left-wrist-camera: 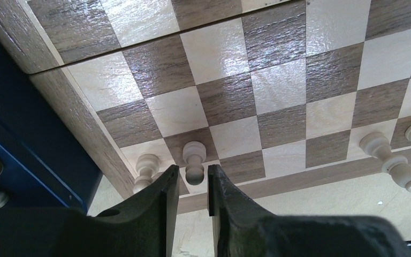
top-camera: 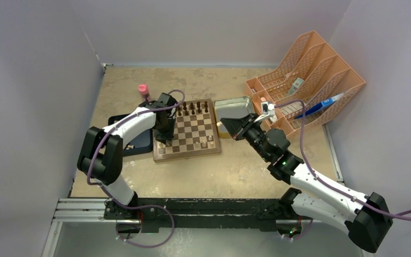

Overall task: Set up the chess pieces on the board
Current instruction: Place the chess piece on the chessboard.

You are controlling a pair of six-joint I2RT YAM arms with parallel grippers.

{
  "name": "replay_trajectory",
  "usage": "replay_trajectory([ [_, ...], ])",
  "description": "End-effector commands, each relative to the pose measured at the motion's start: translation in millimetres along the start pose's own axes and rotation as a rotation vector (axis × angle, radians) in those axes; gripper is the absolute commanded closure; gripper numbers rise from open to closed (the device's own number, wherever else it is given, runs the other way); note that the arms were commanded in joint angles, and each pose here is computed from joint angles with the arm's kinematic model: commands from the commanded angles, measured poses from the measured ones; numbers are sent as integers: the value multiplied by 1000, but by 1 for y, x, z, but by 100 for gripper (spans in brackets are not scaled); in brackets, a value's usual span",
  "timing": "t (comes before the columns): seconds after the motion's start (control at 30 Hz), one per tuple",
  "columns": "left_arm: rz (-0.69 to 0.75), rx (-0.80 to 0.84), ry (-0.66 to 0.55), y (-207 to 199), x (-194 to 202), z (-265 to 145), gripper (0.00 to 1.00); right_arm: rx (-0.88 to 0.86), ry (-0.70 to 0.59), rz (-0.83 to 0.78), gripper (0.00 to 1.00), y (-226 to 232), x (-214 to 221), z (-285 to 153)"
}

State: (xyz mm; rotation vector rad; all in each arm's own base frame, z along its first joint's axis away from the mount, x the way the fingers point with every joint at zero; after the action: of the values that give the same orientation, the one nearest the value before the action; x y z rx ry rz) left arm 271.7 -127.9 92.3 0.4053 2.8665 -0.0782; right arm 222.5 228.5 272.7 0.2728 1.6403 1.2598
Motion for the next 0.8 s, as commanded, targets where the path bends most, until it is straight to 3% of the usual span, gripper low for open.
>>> replay_trajectory([
  [0.0,24,17,-68,-4,-16,-11,73,-32,-69,8,99,14,-15,6],
  [0.3,8,91,-230,-14,-36,-45,68,-57,-75,-37,99,20,-19,8],
  [0.5,0,160,-465,-21,-53,-101,67,-158,-6,-144,97,33,-9,17],
  [0.77,5,136,-822,-9,-44,-195,64,-225,88,-355,97,41,44,43],
])
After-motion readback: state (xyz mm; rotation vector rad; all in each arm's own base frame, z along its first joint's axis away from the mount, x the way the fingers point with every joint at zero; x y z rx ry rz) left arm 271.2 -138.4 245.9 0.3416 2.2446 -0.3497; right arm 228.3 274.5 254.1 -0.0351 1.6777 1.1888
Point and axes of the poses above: each gripper's point midway between its finger pads, its own z axis out along the fingers, its own y axis along the line the jaws close on, x = y × z, the point moved 4 cm from there along -z, back along the fingers, and after that the axes turned 11 degrees about z, right-handed, at the moved point
